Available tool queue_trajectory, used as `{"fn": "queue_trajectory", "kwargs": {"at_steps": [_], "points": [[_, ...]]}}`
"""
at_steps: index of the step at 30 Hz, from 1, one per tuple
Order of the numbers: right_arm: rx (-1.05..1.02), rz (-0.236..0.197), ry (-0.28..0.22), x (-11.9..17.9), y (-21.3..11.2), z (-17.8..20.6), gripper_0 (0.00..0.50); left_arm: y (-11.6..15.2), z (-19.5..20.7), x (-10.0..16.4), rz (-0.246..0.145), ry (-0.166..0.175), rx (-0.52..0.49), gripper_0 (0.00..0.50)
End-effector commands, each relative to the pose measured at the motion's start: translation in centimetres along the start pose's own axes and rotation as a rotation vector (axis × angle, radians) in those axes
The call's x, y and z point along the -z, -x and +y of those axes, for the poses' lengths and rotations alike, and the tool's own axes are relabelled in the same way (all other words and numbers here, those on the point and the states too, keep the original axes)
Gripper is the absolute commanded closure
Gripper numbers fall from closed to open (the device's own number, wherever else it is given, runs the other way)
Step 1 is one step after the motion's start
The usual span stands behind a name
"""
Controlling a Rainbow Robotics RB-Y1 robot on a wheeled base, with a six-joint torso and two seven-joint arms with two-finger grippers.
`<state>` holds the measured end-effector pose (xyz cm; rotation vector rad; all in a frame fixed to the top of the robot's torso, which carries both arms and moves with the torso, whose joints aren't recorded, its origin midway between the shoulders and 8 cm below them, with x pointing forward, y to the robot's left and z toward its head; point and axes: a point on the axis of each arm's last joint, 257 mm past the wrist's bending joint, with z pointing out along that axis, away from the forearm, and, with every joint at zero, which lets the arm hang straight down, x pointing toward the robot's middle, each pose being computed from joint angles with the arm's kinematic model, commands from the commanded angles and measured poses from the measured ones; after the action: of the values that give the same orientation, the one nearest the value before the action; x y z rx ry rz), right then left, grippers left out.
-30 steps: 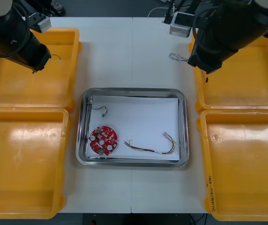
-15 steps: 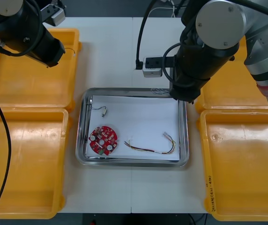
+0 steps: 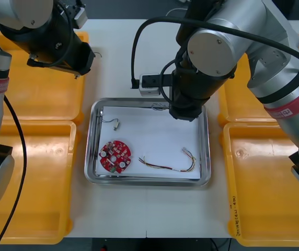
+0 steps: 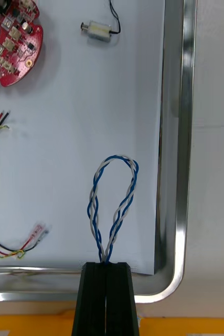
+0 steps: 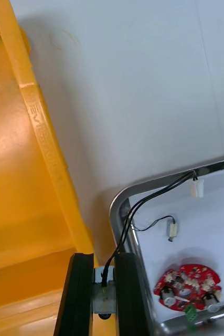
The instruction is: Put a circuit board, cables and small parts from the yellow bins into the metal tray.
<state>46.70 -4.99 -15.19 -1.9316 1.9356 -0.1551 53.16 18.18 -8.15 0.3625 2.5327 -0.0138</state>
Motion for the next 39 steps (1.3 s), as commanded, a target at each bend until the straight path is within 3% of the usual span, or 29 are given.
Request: {"fn": "queue_trajectory", "kwargs": {"at_steps": [1,4,11,16,21,39], "points": [[0.023,-0.003,-0.024,-1.6,1.7,0.2,0.5,0.2,-2.1,0.4,-0.018,0.0,-0.026,0.5],[0.034,0.009,-0.047,-2.7,1.8,0.0,0.5,-0.1,-2.1,0.3,-0.016,0.006,-0.017,0.5],[0.016,-0.014,-0.026,-4.7,2.2,0.1,0.5,-0.2,-2.0,0.2,-0.015,0.008,-0.007,0.499],[0.03,0.003,-0.035,-5.9,1.7,0.5,0.5,-0.2,-1.9,0.2,-0.016,0.01,-0.002,0.5],[0.023,-0.015,-0.051,-7.4,1.4,0.8,0.5,-0.2,-1.9,0.2,-0.015,0.009,0.002,0.499],[0.024,-0.034,-0.07,-9.6,0.5,1.5,0.5,-0.2,-1.9,0.2,-0.017,0.009,0.002,0.5]]}}
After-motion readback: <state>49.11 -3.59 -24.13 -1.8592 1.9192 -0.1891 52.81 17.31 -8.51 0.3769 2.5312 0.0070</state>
